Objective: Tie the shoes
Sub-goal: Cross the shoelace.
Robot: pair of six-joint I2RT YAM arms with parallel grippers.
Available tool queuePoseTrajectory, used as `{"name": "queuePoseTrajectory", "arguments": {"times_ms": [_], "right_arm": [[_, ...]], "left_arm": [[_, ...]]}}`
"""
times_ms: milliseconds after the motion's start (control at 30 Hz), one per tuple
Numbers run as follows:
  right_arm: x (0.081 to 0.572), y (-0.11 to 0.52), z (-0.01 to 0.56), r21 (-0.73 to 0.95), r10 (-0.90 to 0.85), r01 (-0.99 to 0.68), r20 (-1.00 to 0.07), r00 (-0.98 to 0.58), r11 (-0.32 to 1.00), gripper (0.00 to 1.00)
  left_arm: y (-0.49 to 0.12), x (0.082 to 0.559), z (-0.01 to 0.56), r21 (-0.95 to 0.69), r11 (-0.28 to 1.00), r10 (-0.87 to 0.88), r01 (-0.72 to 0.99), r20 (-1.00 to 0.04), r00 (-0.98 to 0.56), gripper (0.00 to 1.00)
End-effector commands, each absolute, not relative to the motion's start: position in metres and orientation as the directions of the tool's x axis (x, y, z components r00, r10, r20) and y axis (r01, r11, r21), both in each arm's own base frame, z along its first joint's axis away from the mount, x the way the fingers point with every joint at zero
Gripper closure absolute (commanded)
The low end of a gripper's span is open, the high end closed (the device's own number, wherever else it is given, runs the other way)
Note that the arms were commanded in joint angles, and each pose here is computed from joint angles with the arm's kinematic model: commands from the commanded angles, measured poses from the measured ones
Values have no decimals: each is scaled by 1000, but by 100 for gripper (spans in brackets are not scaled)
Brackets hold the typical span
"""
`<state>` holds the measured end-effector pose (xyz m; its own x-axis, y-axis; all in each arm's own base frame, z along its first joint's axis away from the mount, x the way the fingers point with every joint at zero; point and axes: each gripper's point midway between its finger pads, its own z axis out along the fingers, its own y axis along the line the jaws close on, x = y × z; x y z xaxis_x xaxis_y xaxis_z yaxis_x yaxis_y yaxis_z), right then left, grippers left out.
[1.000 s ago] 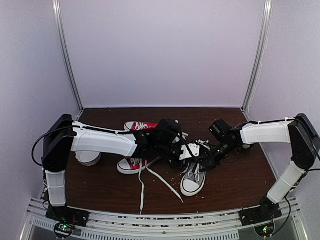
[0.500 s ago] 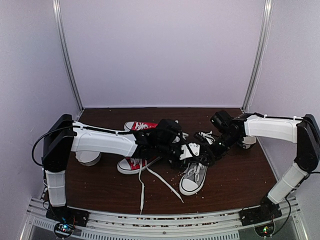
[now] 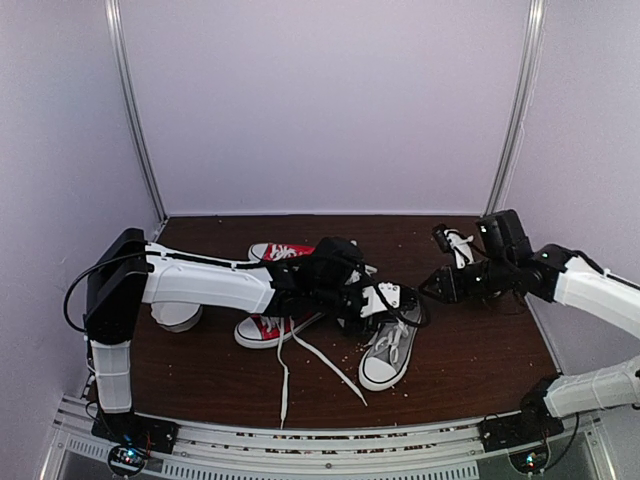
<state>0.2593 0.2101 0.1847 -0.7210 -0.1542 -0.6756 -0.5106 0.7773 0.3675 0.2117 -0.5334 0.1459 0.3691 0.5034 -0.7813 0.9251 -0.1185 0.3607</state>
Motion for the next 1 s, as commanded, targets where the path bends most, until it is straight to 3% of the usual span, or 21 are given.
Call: {"name": "queuePoseTrajectory", "arguments": {"times_ms": [0,233,567,967], "right_arm": [[248,225,214,394,-7,-575,-821,-570,717,74],[207,230,194,512,261,-582,-847,-463,631,72],[200,255,134,490,160,-543,-824,-543,682,71],[202,249,117,390,49,-544,-842,-538,743,73]], "left_arm": [[-539,224,158,363,-50,474,930,-811,342,100],[-543,229,157,317,1,464,949,-840,280,100],[-541,230,151,309,6,479,951,-836,269,100],[-541,230,149,316,0,485,949,-830,276,100]]}}
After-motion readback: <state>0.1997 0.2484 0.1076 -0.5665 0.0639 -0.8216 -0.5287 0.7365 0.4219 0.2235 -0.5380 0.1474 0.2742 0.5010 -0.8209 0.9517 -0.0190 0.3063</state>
